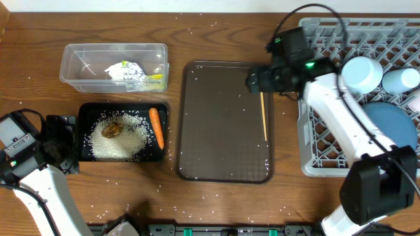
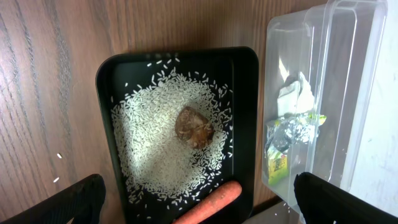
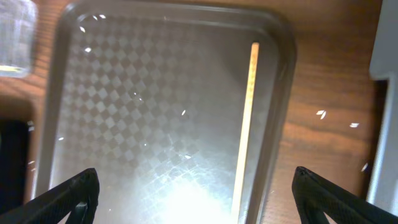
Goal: Sort waste into correct bins and load items into the dishwasher rack
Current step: 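Grasp the second wooden chopstick with the right gripper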
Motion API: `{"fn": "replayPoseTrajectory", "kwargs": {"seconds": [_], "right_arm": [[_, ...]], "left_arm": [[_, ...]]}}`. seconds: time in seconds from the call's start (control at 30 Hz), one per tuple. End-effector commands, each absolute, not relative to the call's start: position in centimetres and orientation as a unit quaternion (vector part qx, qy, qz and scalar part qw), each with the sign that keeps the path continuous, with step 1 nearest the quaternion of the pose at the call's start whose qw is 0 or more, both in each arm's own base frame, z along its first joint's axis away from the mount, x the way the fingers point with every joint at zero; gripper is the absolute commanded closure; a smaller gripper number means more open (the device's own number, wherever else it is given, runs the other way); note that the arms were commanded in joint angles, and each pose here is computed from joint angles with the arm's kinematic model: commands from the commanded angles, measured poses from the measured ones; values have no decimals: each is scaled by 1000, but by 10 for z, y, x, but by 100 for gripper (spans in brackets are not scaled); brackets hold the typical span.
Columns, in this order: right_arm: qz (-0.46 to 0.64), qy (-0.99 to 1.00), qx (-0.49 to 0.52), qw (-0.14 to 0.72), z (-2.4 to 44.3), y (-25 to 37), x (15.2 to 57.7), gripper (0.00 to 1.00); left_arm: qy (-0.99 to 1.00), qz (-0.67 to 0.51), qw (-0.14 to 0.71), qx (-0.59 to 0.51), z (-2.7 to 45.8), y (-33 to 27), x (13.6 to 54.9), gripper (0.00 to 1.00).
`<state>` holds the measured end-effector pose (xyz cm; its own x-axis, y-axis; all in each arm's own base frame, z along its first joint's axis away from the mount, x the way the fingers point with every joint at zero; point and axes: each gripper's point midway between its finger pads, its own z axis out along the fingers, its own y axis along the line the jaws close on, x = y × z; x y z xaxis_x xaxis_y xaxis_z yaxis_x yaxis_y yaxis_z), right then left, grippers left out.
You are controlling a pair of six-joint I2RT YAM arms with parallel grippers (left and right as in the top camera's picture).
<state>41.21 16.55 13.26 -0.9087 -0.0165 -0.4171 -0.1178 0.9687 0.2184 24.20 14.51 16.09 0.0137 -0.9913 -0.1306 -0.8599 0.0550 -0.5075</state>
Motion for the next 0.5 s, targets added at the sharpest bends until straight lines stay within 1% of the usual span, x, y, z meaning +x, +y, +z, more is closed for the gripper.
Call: {"fn": "replayPoseTrajectory", "kwargs": {"seconds": [0.0, 0.1, 0.27, 0.3, 0.47], "right_arm": [[36, 978, -7, 204, 102, 159, 412, 7], [15, 980, -14, 196, 80, 162, 417, 1], [-5, 986, -4, 165, 35, 150, 425, 2], [0, 987, -10, 159, 28, 151, 426, 4], [20, 989, -38, 139, 4, 158, 426, 27]], "left_arm": [[692, -134, 235, -669, 161, 147, 240, 2], [692, -134, 235, -670, 161, 147, 240, 2], [692, -134, 235, -670, 161, 147, 240, 2], [692, -134, 235, -669, 161, 147, 240, 2], [692, -134, 235, -669, 161, 147, 240, 2]]}}
